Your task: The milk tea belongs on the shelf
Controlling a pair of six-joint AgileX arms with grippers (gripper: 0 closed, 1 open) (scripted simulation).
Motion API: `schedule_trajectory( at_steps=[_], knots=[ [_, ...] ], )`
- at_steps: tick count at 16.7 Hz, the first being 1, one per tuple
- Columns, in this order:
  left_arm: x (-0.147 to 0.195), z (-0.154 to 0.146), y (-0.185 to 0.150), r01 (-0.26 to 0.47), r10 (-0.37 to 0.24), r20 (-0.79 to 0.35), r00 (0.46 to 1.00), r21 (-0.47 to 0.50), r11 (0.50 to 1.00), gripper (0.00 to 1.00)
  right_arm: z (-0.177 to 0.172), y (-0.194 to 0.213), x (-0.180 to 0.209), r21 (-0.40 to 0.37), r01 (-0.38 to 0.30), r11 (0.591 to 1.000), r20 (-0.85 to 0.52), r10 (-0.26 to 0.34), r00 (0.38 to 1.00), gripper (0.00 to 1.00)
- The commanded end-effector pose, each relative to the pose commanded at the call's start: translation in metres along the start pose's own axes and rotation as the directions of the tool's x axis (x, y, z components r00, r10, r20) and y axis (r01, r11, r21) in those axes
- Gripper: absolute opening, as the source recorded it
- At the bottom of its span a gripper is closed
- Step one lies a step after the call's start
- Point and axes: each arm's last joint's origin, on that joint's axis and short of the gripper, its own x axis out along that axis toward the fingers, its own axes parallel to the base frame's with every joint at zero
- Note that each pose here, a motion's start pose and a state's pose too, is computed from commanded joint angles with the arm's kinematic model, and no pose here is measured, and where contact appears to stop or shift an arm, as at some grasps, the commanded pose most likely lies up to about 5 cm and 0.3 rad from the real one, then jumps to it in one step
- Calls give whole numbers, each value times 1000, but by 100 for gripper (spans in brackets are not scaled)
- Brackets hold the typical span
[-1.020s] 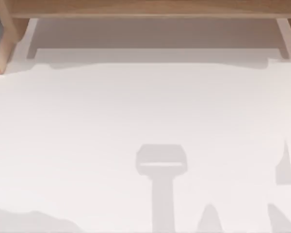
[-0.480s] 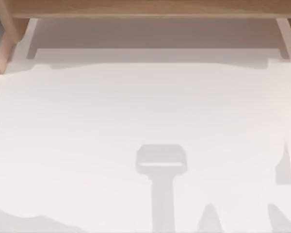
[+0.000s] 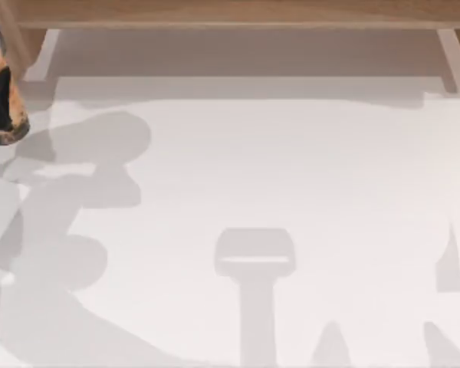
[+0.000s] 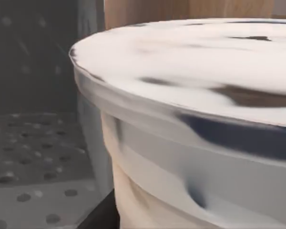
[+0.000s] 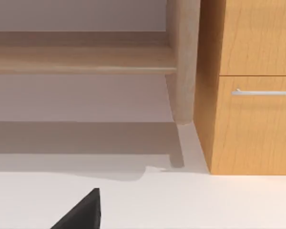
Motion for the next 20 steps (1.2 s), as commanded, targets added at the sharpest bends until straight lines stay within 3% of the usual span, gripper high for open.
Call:
schedule_trajectory(
  at_steps=[3, 6, 12, 17, 20],
  knots=[
    [23, -3, -65, 132, -134, -52, 990, -37, 991, 0, 0, 0, 0, 0, 0, 1000, 0, 0, 1000, 100],
    [46, -2, -112, 190, -193, -82, 978, -46, 981, 0, 0, 0, 0, 0, 0, 1000, 0, 0, 1000, 100],
    [67, 29, -169, 184, -185, -55, 981, -30, 982, 0, 0, 0, 0, 0, 0, 1000, 0, 0, 1000, 100],
    [71, 30, -201, 124, -123, -131, 984, -2, 992, 0, 0, 0, 0, 0, 0, 1000, 0, 0, 1000, 100],
    [79, 50, -221, 70, -67, -105, 992, 27, 997, 0, 0, 0, 0, 0, 0, 1000, 0, 0, 1000, 100]
  ],
)
